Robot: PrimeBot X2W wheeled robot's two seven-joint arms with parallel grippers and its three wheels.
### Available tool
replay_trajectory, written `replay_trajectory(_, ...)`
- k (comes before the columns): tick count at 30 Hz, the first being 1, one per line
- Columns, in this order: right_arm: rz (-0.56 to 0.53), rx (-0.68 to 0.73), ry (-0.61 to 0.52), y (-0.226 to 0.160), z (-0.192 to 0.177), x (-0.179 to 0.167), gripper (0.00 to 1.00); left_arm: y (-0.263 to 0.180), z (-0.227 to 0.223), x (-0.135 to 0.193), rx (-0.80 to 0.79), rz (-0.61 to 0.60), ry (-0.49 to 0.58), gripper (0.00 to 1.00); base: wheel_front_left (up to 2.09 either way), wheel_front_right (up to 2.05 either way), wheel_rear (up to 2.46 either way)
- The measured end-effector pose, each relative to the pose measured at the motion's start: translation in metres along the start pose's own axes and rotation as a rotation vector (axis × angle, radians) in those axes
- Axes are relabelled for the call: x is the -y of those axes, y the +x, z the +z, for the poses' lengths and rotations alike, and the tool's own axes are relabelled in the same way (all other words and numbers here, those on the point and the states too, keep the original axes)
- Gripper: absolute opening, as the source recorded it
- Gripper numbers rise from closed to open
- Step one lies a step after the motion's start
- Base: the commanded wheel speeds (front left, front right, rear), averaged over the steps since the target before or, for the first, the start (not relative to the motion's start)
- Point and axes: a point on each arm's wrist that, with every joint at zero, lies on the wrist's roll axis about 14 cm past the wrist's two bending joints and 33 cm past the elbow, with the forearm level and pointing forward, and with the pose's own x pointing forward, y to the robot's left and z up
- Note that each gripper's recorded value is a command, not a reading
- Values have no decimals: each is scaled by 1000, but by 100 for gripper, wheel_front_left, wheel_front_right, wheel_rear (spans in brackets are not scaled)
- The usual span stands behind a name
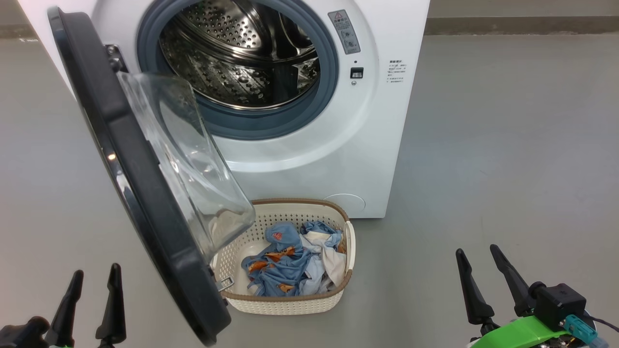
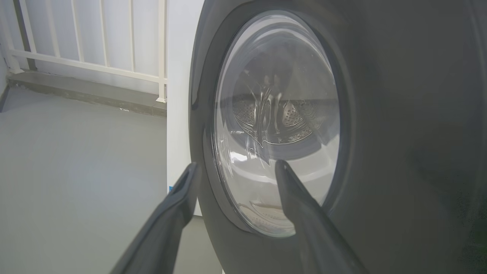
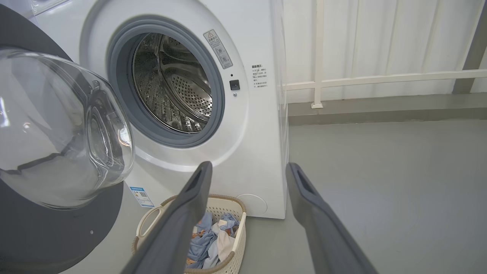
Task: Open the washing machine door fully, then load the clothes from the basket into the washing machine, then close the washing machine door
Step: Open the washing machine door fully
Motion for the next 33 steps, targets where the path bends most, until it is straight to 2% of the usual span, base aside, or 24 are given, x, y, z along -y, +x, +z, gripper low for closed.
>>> replay_trajectory(30, -1, -7, 3, 0, -3, -2, 100, 0, 0, 0, -5, -8, 25, 100, 0, 0, 0)
replay_trajectory(31, -2, -7, 3, 0, -3, -2, 100, 0, 0, 0, -5, -7, 25, 97, 0, 0, 0)
replay_trajectory(32, -2, -7, 2, 0, -3, -2, 100, 0, 0, -1, -4, -7, 25, 25, 0, 0, 0)
replay_trajectory(33, -2, -7, 2, 0, -3, -2, 100, 0, 0, -1, -4, -6, 25, 0, 0, 0, 0)
